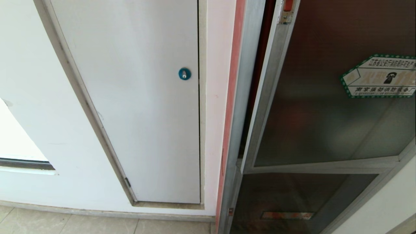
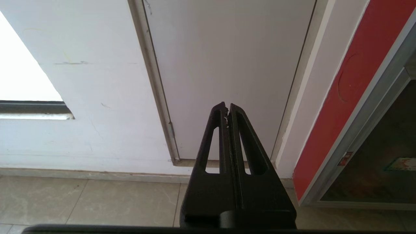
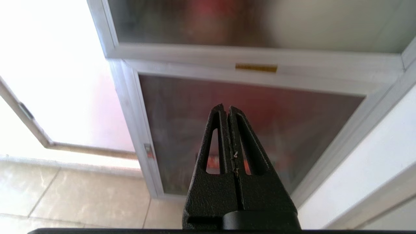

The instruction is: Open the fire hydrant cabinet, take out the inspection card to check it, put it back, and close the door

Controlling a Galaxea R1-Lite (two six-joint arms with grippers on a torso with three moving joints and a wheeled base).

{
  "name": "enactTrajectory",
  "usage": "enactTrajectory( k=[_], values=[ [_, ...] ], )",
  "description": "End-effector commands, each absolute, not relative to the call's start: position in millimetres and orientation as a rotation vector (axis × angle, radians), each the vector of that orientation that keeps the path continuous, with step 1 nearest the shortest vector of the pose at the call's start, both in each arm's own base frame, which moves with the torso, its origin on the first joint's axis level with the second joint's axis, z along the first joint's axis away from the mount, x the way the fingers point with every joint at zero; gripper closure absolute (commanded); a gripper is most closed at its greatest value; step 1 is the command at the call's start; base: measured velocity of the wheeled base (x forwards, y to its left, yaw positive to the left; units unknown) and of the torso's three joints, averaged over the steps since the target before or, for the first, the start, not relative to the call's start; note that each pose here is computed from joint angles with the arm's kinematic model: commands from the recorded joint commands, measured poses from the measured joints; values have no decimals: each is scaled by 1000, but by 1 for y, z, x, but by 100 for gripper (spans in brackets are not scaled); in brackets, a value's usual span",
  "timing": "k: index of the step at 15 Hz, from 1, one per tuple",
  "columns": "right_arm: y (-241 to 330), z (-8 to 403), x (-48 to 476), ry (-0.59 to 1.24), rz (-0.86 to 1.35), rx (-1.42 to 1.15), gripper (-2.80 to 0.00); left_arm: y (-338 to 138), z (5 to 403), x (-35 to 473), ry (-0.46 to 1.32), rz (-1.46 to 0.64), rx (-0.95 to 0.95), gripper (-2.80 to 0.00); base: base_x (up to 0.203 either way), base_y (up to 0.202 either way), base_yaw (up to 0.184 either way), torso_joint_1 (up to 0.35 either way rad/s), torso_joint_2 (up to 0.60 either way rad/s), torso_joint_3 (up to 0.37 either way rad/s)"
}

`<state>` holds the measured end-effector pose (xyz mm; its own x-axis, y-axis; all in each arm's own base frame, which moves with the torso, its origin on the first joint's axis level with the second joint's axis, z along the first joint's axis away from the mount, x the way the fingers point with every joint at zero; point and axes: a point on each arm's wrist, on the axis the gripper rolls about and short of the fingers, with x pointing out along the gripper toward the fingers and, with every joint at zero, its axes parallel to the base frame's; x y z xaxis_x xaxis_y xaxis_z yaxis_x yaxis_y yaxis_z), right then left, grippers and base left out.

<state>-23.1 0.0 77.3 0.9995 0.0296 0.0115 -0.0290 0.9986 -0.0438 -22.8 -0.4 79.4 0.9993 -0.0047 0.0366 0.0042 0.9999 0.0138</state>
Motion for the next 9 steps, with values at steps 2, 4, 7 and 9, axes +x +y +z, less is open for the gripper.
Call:
enactTrajectory(
  k=[2,4,7,9],
  values=[
    [0,75,-23,4,31,-48,0,0,76,-22,-23,-4,14,0,0,0,0,0,0,0],
    [0,75,-23,3,34,-72,0,0,76,-22,-23,-4,14,0,0,0,0,0,0,0],
    [0,76,-23,2,35,-71,0,0,76,-22,-23,-4,14,0,0,0,0,0,0,0],
    [0,75,-23,3,35,-69,0,0,76,-22,-23,-4,14,0,0,0,0,0,0,0]
  ],
)
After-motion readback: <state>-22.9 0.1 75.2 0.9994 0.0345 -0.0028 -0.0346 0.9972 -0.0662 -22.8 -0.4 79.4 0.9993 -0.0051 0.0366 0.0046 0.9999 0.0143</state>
